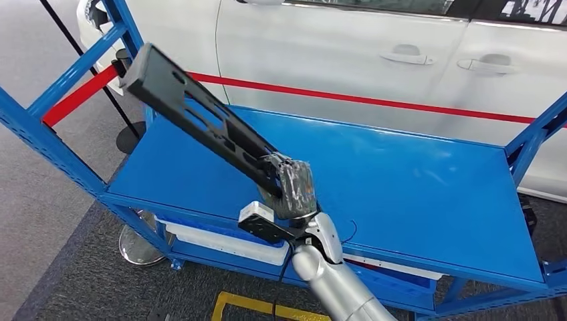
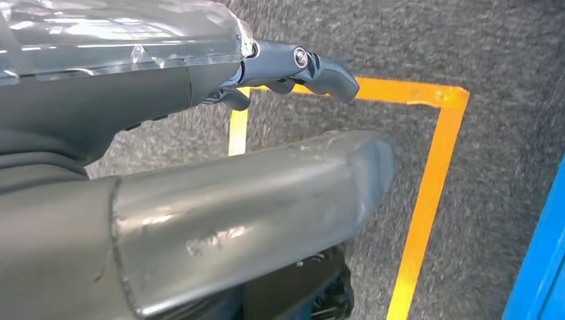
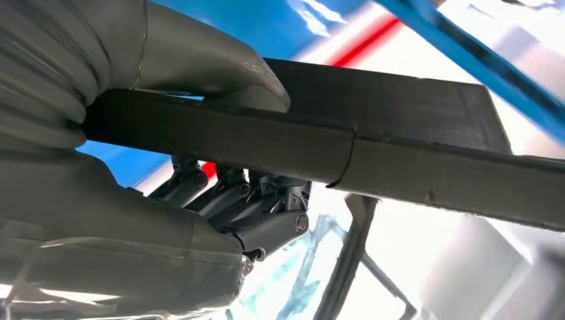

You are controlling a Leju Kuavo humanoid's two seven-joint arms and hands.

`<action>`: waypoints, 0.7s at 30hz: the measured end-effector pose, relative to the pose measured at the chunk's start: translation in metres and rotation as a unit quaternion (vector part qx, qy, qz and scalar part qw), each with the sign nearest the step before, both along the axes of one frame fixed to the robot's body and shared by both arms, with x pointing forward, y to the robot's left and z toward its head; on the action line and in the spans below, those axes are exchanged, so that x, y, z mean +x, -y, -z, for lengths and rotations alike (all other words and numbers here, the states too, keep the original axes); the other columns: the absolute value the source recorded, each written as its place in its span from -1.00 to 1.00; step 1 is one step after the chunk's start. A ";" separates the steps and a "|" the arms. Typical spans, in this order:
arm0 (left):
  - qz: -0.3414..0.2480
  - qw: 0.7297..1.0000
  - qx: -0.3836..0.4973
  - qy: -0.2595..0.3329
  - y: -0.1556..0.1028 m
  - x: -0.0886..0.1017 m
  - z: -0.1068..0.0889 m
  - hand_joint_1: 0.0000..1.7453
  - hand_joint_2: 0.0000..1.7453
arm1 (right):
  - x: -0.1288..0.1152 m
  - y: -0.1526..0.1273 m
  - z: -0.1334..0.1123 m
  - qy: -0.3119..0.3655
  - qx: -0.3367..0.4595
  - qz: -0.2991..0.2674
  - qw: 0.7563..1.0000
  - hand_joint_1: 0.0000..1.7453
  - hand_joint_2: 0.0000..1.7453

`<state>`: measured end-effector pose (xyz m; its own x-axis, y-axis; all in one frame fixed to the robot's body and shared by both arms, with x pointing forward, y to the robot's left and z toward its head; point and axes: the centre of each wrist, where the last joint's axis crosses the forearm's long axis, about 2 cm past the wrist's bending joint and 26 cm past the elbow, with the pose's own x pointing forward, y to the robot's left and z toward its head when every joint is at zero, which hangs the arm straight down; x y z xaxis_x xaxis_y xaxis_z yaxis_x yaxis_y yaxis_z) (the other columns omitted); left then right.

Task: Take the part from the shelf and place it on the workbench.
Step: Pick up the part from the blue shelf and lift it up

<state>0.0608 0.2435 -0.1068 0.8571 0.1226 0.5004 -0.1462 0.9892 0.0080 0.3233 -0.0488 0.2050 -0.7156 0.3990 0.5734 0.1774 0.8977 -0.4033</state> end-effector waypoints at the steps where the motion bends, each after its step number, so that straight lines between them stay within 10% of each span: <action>1: -0.006 1.000 0.001 -0.001 0.000 -0.001 0.000 -1.00 -1.00 | -0.005 0.003 -0.005 0.008 0.032 -0.007 0.999 1.00 1.00; 13: -0.039 0.999 0.016 0.002 -0.002 -0.004 0.001 -1.00 -1.00 | -0.052 0.041 -0.034 0.086 0.196 -0.064 0.975 1.00 1.00; 21: -0.095 0.995 0.029 -0.005 -0.003 -0.009 0.001 -1.00 -1.00 | -0.095 0.069 0.010 -0.001 0.267 -0.109 0.958 1.00 1.00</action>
